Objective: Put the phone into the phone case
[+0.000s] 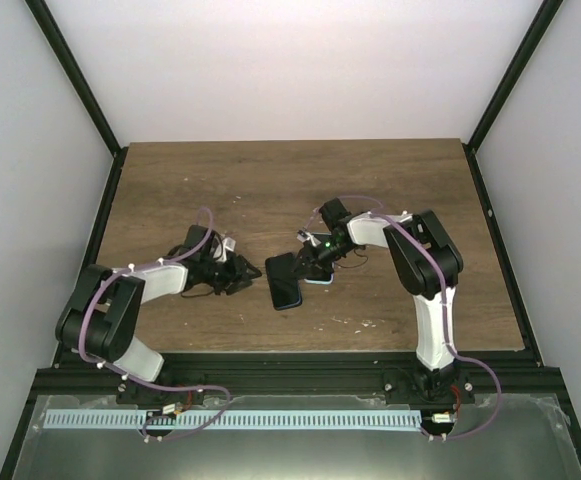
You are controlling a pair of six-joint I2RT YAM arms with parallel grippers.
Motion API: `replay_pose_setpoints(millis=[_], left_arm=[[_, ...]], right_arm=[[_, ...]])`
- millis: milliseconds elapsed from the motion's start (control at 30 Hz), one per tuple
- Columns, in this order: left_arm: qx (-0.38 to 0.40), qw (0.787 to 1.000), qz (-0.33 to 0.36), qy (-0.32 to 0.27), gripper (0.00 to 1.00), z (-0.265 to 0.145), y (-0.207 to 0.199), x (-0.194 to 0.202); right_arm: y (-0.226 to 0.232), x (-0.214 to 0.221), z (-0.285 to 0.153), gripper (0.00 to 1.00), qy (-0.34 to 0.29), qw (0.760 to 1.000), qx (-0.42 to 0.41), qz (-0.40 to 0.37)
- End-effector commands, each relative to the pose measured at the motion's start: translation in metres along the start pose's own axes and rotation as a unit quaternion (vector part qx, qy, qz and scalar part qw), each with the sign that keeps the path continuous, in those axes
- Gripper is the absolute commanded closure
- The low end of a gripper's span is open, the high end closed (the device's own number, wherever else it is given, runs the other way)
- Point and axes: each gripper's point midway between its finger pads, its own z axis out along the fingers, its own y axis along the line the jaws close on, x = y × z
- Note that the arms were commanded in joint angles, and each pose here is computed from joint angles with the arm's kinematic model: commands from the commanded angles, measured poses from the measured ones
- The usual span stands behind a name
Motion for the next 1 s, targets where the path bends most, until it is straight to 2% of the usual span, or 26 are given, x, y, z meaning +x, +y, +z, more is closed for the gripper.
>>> replay_pose_setpoints(millis=[0, 267, 567, 967], left_arm=[[0.017, 0.999, 0.018, -0.029, 0.57, 0.004, -0.013, -0.02], [0.02, 0.999, 0.023, -0.044, 0.59, 0.02, -0.013, -0.041], [0.034, 0.999, 0.019, -0.031, 0.65, 0.035, -0.01, -0.046], [0.049, 0.998, 0.037, -0.026, 0.68, 0.036, -0.019, -0.046]], right_arm=[[-0.003, -0.013, 0.004, 0.85, -0.003, 1.0, -0.002, -0.018], [0.001, -0.015, 0.01, 0.86, -0.002, 0.999, -0.006, -0.035], [0.005, -0.011, 0.025, 0.87, 0.01, 0.999, -0.008, -0.04], [0.012, -0.01, 0.049, 0.87, 0.025, 0.999, -0.008, -0.047]])
